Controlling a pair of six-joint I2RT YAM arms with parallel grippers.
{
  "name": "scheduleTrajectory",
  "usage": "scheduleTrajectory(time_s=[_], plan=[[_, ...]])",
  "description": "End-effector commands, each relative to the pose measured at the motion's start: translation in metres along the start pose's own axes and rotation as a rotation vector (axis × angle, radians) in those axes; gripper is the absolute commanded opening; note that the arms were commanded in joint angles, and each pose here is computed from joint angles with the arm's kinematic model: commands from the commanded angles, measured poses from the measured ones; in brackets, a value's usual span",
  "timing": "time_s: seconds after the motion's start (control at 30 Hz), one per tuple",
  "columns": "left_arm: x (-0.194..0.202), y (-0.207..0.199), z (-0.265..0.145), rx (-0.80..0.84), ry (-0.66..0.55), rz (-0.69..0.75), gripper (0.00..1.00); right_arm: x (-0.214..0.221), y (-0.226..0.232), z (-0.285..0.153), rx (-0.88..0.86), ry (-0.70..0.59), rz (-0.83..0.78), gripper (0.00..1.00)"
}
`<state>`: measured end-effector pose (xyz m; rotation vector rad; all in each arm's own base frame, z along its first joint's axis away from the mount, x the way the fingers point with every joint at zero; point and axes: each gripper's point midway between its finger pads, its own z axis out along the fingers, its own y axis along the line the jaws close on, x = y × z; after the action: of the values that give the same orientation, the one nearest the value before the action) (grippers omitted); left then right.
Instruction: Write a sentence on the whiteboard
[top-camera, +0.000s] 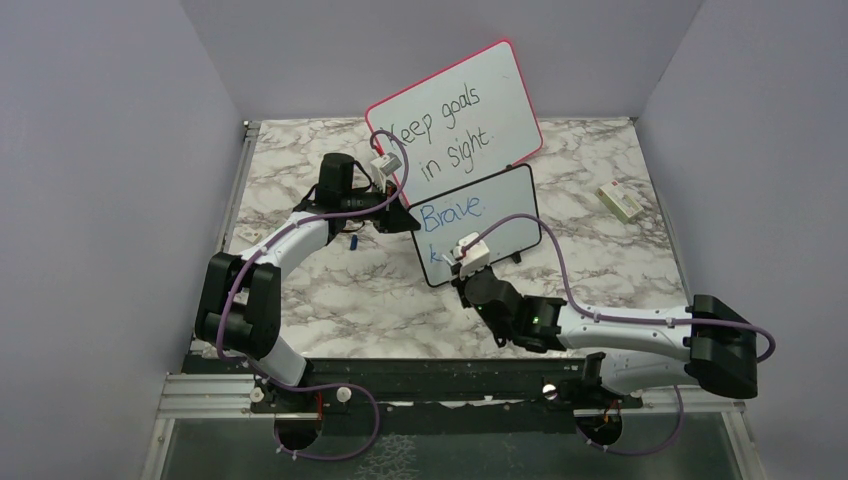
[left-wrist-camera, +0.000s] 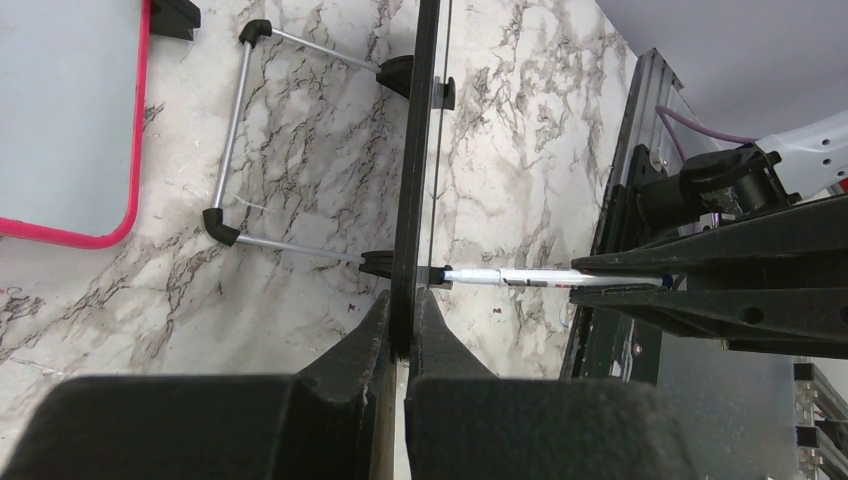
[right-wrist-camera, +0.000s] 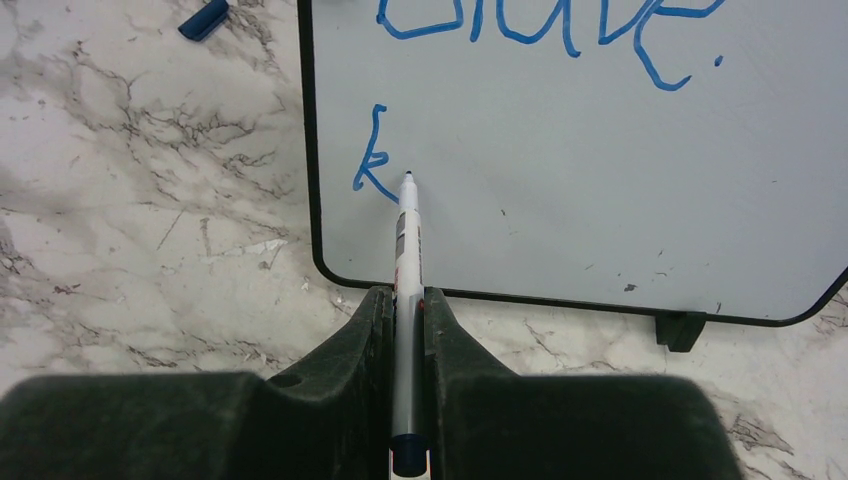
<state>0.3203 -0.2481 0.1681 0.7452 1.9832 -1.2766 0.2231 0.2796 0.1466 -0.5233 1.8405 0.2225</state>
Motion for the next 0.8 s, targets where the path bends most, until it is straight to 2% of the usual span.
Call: scheduleTrajectory(time_s=[0.0,0.77], plan=[[0.012,0.005,0.002,-0.029,0.033,-0.012,0.0,-0.006,0.005,0.005,-0.02,-0.022,0.024,0.01],[0.012,0.005,0.002,-0.028,0.033,-0.013,0.0,0.007,-0.015,0.008,0.07,0.021,0.004,0.01]])
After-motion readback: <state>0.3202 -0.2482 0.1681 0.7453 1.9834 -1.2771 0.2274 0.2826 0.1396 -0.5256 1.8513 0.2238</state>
